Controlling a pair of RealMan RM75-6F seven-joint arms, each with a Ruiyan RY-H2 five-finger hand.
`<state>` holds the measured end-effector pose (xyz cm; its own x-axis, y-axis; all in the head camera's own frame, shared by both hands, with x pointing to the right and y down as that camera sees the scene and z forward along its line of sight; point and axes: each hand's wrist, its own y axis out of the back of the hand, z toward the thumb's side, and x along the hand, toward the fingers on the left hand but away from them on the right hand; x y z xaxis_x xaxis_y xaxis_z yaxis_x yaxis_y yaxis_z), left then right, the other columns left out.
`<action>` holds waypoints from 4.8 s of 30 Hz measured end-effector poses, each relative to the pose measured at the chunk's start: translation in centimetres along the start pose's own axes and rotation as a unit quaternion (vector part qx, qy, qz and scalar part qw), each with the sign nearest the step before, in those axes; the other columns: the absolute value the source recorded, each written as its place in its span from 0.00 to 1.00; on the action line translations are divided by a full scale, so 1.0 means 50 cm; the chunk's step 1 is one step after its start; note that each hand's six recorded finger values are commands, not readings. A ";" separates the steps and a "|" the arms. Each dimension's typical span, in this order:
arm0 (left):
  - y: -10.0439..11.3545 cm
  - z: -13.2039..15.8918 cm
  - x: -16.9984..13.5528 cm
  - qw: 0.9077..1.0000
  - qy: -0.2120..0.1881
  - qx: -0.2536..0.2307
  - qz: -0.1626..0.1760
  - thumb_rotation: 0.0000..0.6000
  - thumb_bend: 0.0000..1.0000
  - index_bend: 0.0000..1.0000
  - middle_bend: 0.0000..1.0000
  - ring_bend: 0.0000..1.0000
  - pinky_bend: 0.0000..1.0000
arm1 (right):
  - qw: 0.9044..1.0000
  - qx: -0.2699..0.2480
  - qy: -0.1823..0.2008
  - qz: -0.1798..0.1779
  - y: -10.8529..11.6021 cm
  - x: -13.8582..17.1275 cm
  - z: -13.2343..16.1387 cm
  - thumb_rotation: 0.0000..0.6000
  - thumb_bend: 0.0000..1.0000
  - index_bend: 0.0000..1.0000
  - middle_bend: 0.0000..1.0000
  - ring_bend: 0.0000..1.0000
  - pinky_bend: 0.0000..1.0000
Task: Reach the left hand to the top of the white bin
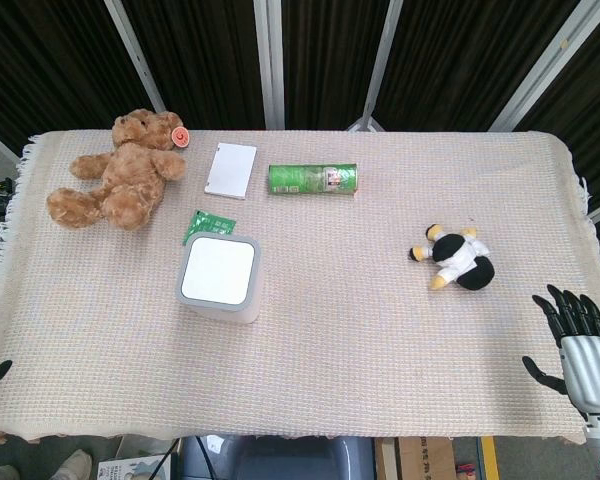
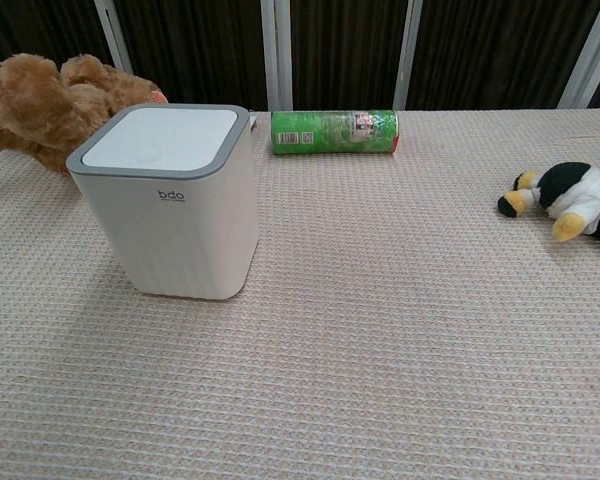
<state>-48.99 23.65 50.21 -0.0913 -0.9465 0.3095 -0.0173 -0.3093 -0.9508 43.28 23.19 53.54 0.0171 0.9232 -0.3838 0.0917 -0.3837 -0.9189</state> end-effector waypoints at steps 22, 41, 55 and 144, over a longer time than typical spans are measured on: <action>-0.004 0.000 0.003 1.000 0.006 0.001 -0.003 1.00 0.15 0.12 0.11 0.02 0.11 | 1.000 -0.004 -0.006 0.004 0.004 0.006 -0.012 1.00 0.22 0.15 0.06 0.02 0.00; 0.019 0.032 0.069 0.997 -0.071 -0.014 0.004 1.00 0.57 0.12 0.75 0.72 0.77 | 1.000 -0.009 -0.006 0.002 0.008 0.011 -0.004 1.00 0.22 0.15 0.06 0.02 0.00; 0.039 0.168 0.176 0.979 -0.187 0.047 -0.063 1.00 0.84 0.26 0.86 0.84 0.83 | 1.000 0.003 -0.006 0.016 -0.014 0.001 0.002 1.00 0.22 0.15 0.06 0.02 0.00; 0.022 0.048 0.001 0.999 -0.011 0.029 -0.008 1.00 0.09 0.14 0.07 0.02 0.15 | 0.999 -0.011 0.033 0.024 -0.025 -0.011 0.022 1.00 0.19 0.15 0.06 0.00 0.00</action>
<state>-46.61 23.03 49.22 -0.0690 -0.9433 0.3246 0.0387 -0.3277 -0.9440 42.08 23.13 54.79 0.0882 0.9035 -0.4194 0.1105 -0.4273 -0.8973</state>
